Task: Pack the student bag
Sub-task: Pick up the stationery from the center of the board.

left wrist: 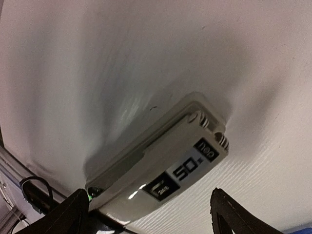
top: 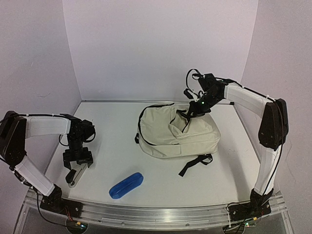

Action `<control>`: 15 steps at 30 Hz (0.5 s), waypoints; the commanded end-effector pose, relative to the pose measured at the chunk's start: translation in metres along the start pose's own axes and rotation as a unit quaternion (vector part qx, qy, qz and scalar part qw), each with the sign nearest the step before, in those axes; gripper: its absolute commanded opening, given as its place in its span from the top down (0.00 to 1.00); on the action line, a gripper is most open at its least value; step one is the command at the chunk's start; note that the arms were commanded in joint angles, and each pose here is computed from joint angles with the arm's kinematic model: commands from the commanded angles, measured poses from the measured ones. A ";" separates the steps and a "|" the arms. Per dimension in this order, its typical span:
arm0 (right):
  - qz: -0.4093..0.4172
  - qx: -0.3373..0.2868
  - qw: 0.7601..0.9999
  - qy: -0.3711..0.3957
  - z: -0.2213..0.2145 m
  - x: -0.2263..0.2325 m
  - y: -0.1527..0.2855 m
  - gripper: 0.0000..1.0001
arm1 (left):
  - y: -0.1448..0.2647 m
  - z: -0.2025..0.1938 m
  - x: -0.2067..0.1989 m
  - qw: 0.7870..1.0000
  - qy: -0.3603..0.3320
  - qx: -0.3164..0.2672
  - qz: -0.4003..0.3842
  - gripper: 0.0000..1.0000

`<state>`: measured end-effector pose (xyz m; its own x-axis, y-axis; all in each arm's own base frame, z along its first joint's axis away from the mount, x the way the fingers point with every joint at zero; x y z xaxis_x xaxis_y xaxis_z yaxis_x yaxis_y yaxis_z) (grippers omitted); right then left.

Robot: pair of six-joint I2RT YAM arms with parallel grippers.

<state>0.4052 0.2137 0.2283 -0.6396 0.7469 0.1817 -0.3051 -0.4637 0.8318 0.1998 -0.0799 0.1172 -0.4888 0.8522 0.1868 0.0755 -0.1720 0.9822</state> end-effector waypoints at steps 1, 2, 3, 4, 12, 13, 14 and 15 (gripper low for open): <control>-0.002 -0.019 1.000 0.010 0.008 0.004 0.026 1.00 | -0.013 0.011 -0.017 0.999 -0.025 -0.002 -0.033 0.15; -0.001 -0.019 1.000 0.010 0.009 0.004 0.026 1.00 | -0.014 0.014 -0.019 0.999 -0.032 -0.003 -0.029 0.16; -0.001 -0.019 1.000 0.010 0.009 0.004 0.025 1.00 | -0.015 0.016 -0.021 0.999 -0.039 -0.005 -0.030 0.16; 0.000 -0.019 1.000 0.010 0.009 0.004 0.025 1.00 | -0.017 0.018 -0.023 0.999 -0.040 -0.002 -0.032 0.18; 0.000 -0.019 1.000 0.013 0.014 0.002 0.021 1.00 | -0.022 0.039 -0.067 0.993 -0.053 0.013 -0.101 0.56; -0.001 -0.018 1.000 0.013 0.014 0.002 0.020 1.00 | -0.021 0.045 -0.076 0.992 -0.056 0.010 -0.111 0.61; -0.001 -0.017 1.000 0.013 0.014 0.001 0.019 1.00 | -0.020 0.052 -0.084 0.992 -0.061 0.004 -0.115 0.65; 0.000 -0.018 1.000 0.014 0.015 0.001 0.019 1.00 | -0.020 0.059 -0.092 0.991 -0.064 0.000 -0.117 0.67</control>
<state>0.4058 0.2142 0.2368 -0.6483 0.7407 0.1764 -0.3106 -0.4687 0.8269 0.2473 -0.1025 0.0865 -0.4061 0.9091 0.0927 0.0913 -0.0605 0.9940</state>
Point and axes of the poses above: each gripper's point midway between its finger pads, its own y axis back along the fingers, its own x axis along the line the jaws close on, z = x × y, the point moved 8 cm from there along y, back along the fingers, and after that the axes turned 6 degrees about y, right-handed, at the moved point
